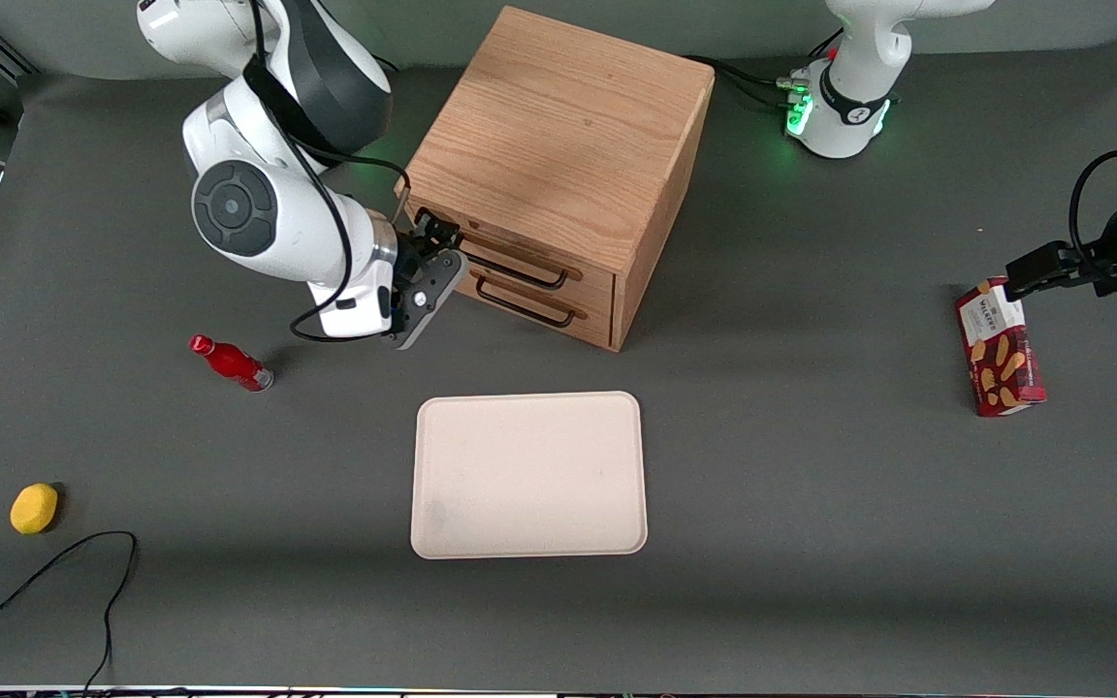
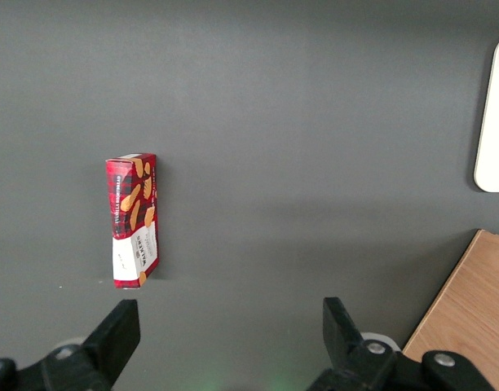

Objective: Open upper drawer
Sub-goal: 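Move the right gripper toward the upper drawer's black handle, then hook the right gripper onto the upper drawer's black handle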

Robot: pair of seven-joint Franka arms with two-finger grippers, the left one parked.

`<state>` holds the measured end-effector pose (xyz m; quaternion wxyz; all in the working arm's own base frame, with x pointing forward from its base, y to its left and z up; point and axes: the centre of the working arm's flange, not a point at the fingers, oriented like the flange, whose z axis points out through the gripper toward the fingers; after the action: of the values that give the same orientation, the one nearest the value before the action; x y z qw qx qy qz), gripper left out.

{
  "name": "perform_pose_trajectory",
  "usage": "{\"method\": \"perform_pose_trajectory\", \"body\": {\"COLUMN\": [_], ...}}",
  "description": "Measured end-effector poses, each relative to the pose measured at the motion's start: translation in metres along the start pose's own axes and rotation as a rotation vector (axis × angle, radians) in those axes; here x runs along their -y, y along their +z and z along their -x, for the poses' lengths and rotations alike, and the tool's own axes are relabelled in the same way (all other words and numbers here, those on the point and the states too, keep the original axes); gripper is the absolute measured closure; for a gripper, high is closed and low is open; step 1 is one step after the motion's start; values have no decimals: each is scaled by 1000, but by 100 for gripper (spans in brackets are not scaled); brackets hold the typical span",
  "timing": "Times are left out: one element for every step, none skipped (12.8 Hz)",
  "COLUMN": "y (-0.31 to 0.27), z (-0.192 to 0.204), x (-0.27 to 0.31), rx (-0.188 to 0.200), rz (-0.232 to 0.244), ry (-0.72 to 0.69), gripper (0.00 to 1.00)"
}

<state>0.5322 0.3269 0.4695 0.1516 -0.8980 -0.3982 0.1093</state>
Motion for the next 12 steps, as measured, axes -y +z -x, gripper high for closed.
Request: {"method": "perform_pose_trajectory", "body": {"y": [6,13,21,29,36,42,47,51,53,56,59,61], "z": [-4,-10,-18,-24,-30,-34,-37,-38,-39,-39,-40,-40], "x": [0,1,3,4,7,11,13,14,13,14,16,19], "rx": [5,13,22,31,40,49,56,62,66,72,80,87], "rz": [-10,-17,-23,-27,-30,-31,-32,-34,-35,-37,-39,-41], "ry": [-8,-18,-28,-35,-43,-51,-56,-57,-57,-60,-66,-70], "gripper": [0,0,0,0,0,0,0,0,0,0,0,0]}}
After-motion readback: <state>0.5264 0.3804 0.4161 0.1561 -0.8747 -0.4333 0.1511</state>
